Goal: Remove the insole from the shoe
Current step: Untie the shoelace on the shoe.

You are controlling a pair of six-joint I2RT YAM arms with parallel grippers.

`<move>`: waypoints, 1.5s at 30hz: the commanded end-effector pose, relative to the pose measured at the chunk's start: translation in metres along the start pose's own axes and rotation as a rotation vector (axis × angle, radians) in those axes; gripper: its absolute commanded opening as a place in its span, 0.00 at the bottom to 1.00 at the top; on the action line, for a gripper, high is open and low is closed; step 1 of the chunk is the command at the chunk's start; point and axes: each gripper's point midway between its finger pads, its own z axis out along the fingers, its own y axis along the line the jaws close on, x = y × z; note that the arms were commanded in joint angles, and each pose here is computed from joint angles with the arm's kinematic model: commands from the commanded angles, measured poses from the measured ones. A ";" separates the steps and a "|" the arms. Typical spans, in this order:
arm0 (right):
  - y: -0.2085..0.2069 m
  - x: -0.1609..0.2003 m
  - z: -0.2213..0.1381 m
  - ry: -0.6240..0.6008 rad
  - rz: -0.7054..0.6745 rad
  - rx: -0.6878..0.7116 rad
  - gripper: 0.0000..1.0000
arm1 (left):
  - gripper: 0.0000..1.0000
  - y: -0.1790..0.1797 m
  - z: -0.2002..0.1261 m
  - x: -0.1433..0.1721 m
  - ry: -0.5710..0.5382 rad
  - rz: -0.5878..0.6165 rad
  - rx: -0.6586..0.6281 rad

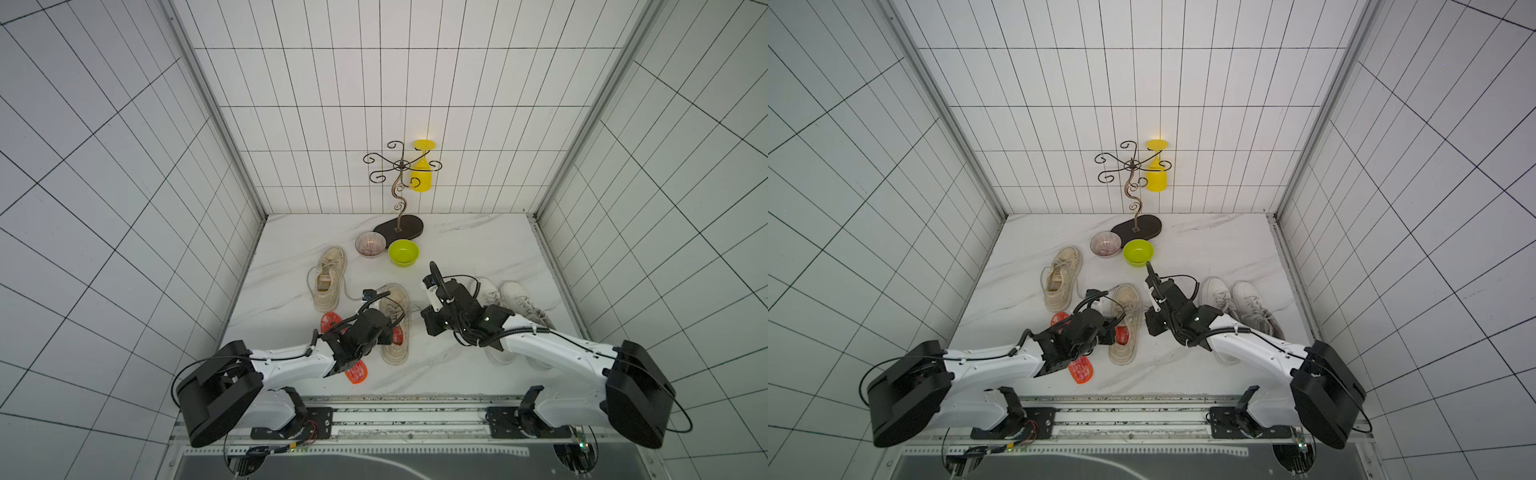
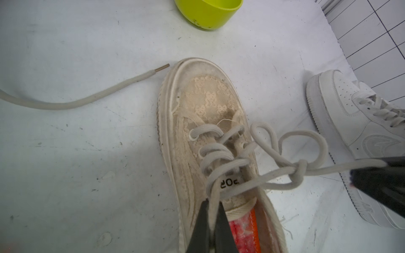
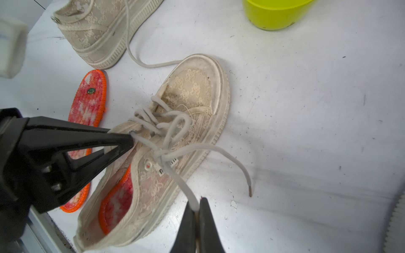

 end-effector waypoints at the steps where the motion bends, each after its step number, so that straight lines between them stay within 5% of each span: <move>1: -0.014 -0.002 -0.018 -0.025 0.045 0.052 0.00 | 0.00 0.015 -0.004 -0.005 -0.034 -0.031 -0.058; 16: -0.098 0.001 -0.066 -0.145 0.278 0.321 0.00 | 0.00 0.013 -0.005 -0.007 -0.033 -0.027 -0.044; 22: -0.086 0.003 -0.054 -0.107 0.255 0.237 0.00 | 0.00 -0.006 -0.003 -0.006 -0.023 0.003 0.042; 28: -0.082 0.006 -0.047 -0.086 0.237 0.213 0.52 | 0.00 -0.037 -0.004 -0.004 -0.024 0.065 0.130; 31: -0.075 0.000 -0.048 -0.092 0.203 0.186 0.65 | 0.00 -0.046 -0.005 -0.002 -0.024 0.084 0.163; 45: -0.018 0.010 -0.002 -0.027 0.069 0.062 0.70 | 0.00 -0.079 -0.003 0.007 0.021 0.149 0.277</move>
